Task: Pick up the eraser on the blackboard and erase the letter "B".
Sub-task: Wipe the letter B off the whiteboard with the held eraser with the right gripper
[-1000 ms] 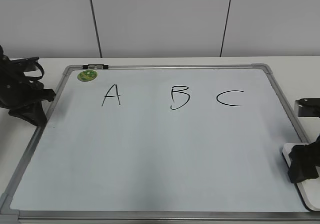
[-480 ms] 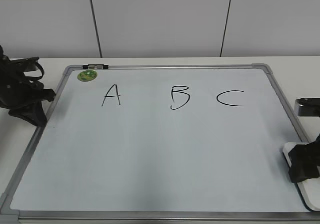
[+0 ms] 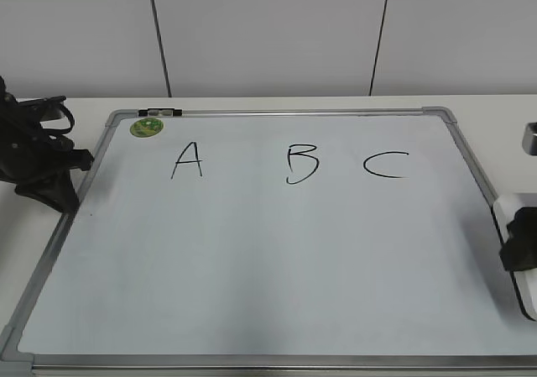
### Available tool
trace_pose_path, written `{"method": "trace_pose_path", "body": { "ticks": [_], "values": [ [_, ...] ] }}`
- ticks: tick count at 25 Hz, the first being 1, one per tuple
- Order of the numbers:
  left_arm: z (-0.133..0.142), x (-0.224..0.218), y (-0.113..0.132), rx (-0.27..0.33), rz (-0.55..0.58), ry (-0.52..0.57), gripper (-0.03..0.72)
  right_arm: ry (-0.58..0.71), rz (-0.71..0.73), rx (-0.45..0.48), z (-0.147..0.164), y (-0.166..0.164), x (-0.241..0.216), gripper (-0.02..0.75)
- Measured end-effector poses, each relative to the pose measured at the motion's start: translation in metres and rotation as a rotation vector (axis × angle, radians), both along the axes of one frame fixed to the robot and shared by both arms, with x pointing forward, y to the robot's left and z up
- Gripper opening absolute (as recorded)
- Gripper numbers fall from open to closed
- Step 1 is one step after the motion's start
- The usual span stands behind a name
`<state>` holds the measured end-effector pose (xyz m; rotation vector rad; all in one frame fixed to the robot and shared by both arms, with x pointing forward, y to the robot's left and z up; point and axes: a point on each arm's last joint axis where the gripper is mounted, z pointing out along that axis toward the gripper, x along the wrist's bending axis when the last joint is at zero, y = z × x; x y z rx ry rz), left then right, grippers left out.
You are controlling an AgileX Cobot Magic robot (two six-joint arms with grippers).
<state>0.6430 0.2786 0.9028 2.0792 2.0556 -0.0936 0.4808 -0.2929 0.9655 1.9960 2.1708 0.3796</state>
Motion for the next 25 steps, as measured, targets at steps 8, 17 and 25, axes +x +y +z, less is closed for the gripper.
{"method": "trace_pose_path", "body": {
  "ticks": [8, 17, 25],
  "values": [
    [0.0, 0.0, 0.0, 0.0, 0.0, 0.001, 0.011, -0.056, 0.146, 0.007, 0.037, 0.028, 0.005, 0.559],
    [0.0, 0.0, 0.0, 0.0, 0.0, 0.001, 0.011, -0.086, 0.287, 0.039, 0.086, 0.079, 0.044, 0.558],
    [0.0, 0.0, 0.0, 0.0, -0.001, 0.003, 0.011, -0.015, 0.321, 0.045, 0.084, 0.11, 0.1, 0.558]
  ]
}}
